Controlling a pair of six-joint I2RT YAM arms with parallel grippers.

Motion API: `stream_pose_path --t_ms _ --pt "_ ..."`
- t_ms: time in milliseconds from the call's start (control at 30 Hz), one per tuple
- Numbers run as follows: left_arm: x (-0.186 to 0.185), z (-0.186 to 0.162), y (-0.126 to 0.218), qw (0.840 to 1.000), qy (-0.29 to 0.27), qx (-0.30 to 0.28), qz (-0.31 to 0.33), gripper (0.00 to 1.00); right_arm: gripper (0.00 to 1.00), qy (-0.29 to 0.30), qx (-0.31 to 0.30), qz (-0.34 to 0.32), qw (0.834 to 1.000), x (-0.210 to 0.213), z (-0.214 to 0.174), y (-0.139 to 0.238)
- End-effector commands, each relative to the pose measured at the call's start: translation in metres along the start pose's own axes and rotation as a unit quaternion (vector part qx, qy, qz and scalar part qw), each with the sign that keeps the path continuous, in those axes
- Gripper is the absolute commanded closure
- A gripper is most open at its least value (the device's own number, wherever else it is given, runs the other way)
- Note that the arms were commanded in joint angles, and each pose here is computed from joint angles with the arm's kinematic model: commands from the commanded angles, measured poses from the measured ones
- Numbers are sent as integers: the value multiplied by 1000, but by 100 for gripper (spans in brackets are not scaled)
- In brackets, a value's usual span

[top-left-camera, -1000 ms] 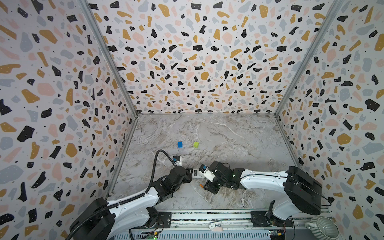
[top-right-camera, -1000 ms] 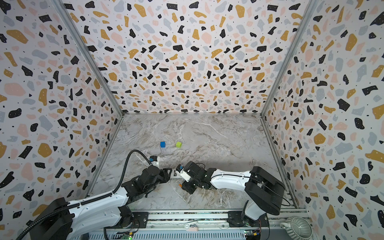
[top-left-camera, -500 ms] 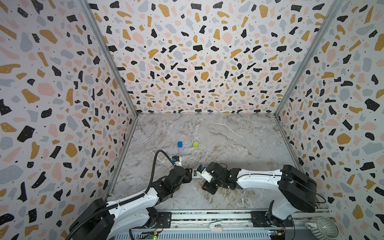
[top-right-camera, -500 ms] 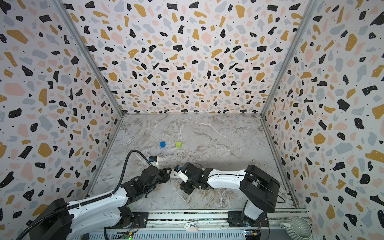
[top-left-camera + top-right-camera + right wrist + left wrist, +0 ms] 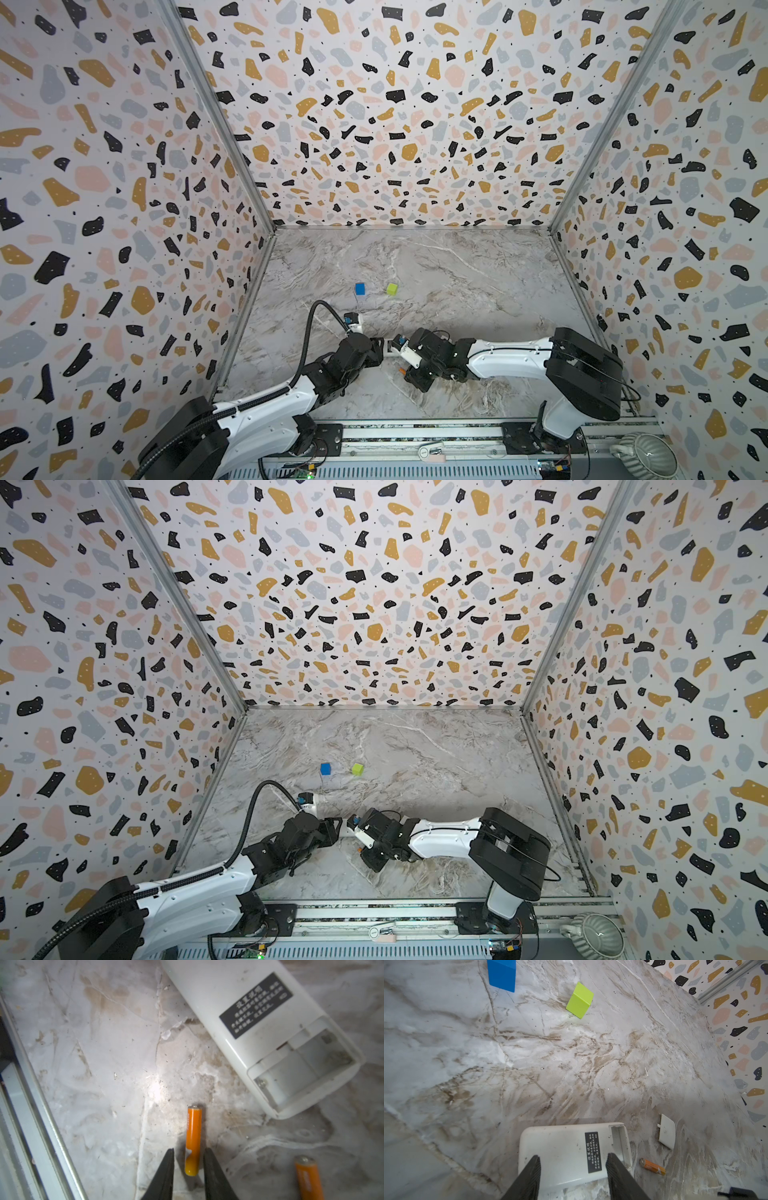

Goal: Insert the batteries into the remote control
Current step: 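Lower the right gripper and grasp one orange battery upright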

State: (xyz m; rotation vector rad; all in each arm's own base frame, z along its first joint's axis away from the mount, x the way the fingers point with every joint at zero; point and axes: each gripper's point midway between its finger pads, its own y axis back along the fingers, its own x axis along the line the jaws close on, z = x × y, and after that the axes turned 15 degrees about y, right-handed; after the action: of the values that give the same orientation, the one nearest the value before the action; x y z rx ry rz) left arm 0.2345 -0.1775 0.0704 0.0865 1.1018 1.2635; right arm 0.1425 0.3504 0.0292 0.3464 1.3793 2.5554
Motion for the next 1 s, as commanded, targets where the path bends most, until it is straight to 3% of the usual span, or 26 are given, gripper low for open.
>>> stream_pose_path --t_ms 0,467,967 --pt "5 2 0 1000 0 -9 6 46 75 6 -4 -6 1000 0 10 3" --pt "1 5 5 1000 -1 -12 3 46 82 7 22 -27 999 -6 -2 -2" --pt "-16 6 7 1000 -13 2 -21 46 100 -1 1 -26 1000 -7 -1 4"
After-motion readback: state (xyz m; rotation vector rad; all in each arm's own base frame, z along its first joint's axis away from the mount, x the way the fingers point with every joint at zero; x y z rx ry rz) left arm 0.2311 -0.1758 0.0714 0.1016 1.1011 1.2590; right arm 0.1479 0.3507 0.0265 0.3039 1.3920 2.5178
